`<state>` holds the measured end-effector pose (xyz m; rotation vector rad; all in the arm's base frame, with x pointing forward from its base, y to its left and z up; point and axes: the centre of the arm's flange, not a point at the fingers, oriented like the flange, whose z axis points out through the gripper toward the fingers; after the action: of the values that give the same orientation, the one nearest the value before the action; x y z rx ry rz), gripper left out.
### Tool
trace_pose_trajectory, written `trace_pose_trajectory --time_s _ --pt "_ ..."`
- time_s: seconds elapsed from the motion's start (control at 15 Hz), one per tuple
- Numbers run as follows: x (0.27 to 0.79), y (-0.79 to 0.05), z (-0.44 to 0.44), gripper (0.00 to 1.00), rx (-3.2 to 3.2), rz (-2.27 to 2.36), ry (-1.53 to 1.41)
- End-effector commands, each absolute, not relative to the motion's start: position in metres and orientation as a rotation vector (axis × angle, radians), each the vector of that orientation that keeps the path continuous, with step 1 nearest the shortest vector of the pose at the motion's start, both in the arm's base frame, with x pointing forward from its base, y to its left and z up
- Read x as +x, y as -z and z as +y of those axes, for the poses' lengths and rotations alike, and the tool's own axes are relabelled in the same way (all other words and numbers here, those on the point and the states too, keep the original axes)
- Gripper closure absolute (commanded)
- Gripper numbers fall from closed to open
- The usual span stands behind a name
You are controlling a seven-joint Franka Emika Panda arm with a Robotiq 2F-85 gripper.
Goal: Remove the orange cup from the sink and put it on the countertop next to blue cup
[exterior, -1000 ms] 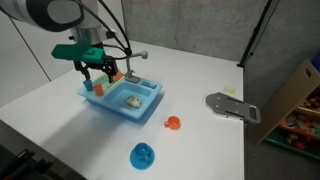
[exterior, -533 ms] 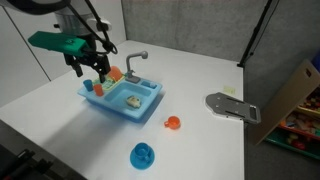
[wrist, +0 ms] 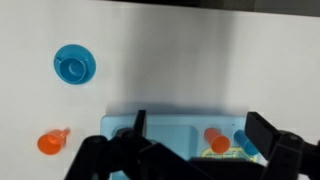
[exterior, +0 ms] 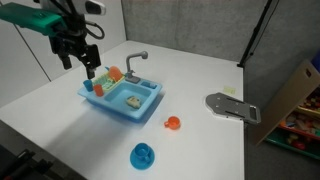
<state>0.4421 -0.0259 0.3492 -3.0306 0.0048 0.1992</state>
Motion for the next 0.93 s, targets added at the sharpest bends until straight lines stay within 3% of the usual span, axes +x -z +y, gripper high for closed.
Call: trace_pose_trajectory --time_s 0.0,0.87 --pt "0.42 -0.385 -0.036 0.0 -3.041 0.105 -0.165" --pt "0.383 -0.485 -0.07 0.0 -3.13 0.238 -0.064"
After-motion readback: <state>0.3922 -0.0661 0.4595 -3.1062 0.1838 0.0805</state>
